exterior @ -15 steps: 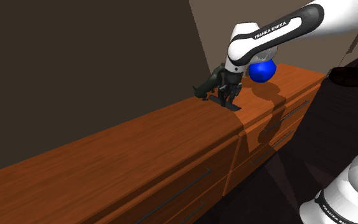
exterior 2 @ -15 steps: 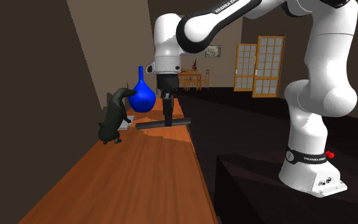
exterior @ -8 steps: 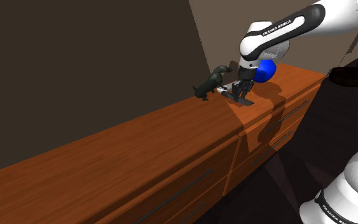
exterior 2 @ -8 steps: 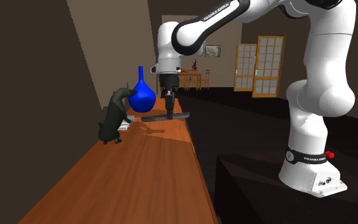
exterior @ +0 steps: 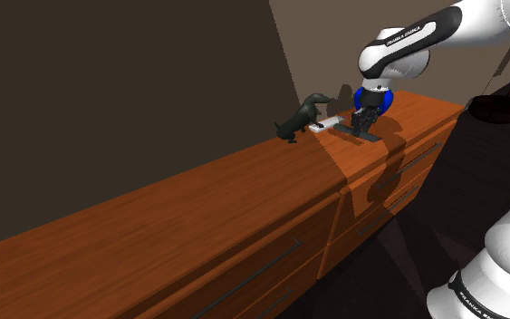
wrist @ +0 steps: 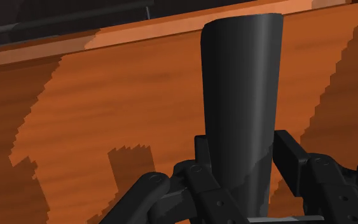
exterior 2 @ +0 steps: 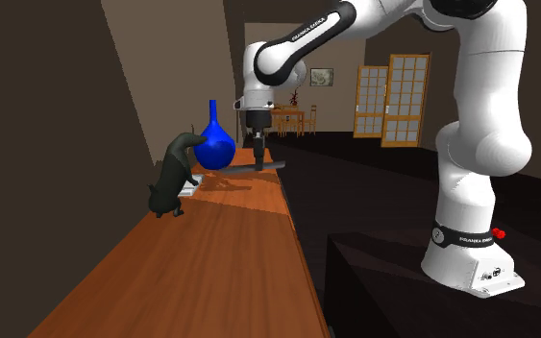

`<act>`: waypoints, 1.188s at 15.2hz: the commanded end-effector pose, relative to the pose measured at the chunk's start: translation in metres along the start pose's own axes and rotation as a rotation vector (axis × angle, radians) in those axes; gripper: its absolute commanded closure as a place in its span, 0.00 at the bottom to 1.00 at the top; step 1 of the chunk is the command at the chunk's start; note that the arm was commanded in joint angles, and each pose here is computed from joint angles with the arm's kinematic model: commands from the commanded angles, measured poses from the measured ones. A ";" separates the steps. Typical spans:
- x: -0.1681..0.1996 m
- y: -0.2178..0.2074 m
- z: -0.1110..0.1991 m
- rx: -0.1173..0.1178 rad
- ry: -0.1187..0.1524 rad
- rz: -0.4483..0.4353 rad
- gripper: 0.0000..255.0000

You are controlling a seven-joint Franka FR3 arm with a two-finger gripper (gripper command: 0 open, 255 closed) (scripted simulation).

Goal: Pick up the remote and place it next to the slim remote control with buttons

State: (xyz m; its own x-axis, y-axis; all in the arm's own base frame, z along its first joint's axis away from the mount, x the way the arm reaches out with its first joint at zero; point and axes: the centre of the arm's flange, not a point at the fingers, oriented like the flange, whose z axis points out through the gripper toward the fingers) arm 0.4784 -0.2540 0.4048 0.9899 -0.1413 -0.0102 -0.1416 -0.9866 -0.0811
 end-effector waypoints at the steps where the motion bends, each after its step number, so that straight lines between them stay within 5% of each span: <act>1: 0.001 0.025 -0.003 0.000 0.000 -0.001 1.00; 9: 0.002 0.125 -0.011 0.000 0.000 -0.001 1.00; 18: 0.002 0.128 0.036 0.000 0.000 -0.001 1.00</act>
State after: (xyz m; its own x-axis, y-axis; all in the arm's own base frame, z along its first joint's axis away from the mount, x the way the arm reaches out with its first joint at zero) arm 0.4626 -0.3772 0.3624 0.9901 -0.1399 -0.0104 -0.1403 -0.9868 -0.0815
